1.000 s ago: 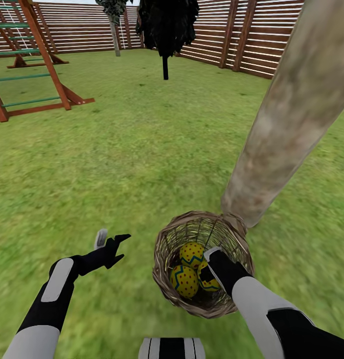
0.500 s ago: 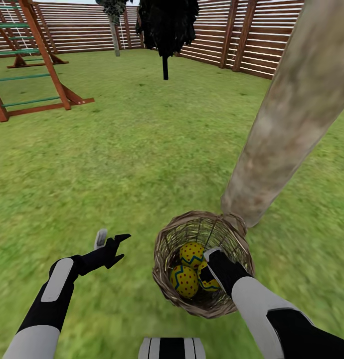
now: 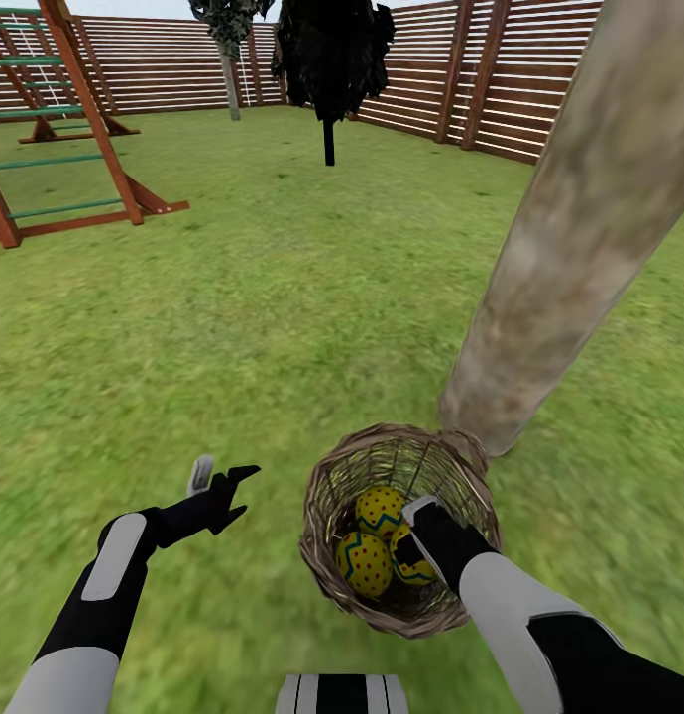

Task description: Take the three Easter eggs out of the wicker basket on the lawn in the garden, then place them on the lawn next to a single tree (choose any tree) so that all three eggs are next to the same tree and none are left in the basket.

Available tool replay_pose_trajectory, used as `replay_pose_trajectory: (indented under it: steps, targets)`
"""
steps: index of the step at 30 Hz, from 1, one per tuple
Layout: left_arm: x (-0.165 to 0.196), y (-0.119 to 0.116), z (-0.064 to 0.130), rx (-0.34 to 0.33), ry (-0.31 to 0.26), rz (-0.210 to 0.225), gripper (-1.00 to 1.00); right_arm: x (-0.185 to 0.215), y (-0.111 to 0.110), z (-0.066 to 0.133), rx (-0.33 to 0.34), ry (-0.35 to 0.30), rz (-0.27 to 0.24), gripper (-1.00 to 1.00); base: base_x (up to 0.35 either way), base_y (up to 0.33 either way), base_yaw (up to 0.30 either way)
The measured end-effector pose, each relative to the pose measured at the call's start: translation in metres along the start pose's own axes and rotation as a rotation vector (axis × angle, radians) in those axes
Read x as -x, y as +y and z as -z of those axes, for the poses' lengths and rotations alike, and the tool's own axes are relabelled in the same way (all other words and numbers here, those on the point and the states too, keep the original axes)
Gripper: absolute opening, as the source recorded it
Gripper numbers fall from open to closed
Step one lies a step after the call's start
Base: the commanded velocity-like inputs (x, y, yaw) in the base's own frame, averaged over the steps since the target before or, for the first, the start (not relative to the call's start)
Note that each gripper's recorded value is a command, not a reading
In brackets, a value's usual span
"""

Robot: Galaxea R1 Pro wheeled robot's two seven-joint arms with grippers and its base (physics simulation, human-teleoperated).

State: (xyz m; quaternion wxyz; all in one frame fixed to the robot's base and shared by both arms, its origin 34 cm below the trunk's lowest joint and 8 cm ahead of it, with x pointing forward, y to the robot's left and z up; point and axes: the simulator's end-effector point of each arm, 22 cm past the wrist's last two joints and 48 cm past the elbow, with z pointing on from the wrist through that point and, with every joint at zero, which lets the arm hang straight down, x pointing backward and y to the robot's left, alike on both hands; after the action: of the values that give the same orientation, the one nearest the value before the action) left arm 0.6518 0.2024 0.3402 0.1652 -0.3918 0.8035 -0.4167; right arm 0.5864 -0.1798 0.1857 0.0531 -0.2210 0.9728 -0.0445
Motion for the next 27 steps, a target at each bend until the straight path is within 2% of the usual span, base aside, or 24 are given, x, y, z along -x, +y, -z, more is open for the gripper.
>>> replay_pose_trajectory:
  steps: [3, 6, 8, 10, 15, 27]
  targets:
    - [0.0, -0.002, 0.001, -0.003, -0.001, -0.002, 1.0, 0.001, 0.005, 0.002, 0.024, -0.003, -0.018, -1.0, 0.0, 0.0, 0.0]
    - [0.0, -0.002, 0.001, -0.004, -0.001, -0.001, 1.0, 0.001, 0.005, 0.002, 0.023, -0.003, -0.015, -1.0, 0.0, 0.0, 0.0]
    - [0.001, -0.007, 0.003, -0.011, -0.004, -0.005, 1.0, 0.003, 0.009, 0.005, 0.044, -0.009, -0.047, -1.0, 0.0, 0.0, 0.0]
    - [0.001, -0.007, 0.003, -0.01, -0.004, -0.005, 1.0, 0.002, 0.007, 0.005, 0.045, -0.009, -0.054, -1.0, 0.0, 0.0, 0.0]
    - [0.001, -0.007, 0.003, -0.01, -0.004, -0.005, 1.0, -0.008, 0.002, 0.006, 0.035, 0.04, -0.054, -1.0, 0.0, 0.0, 0.0]
    - [0.001, -0.006, 0.003, -0.007, -0.004, -0.006, 1.0, -0.009, 0.001, 0.006, 0.037, 0.043, -0.057, -1.0, 0.0, 0.0, 0.0]
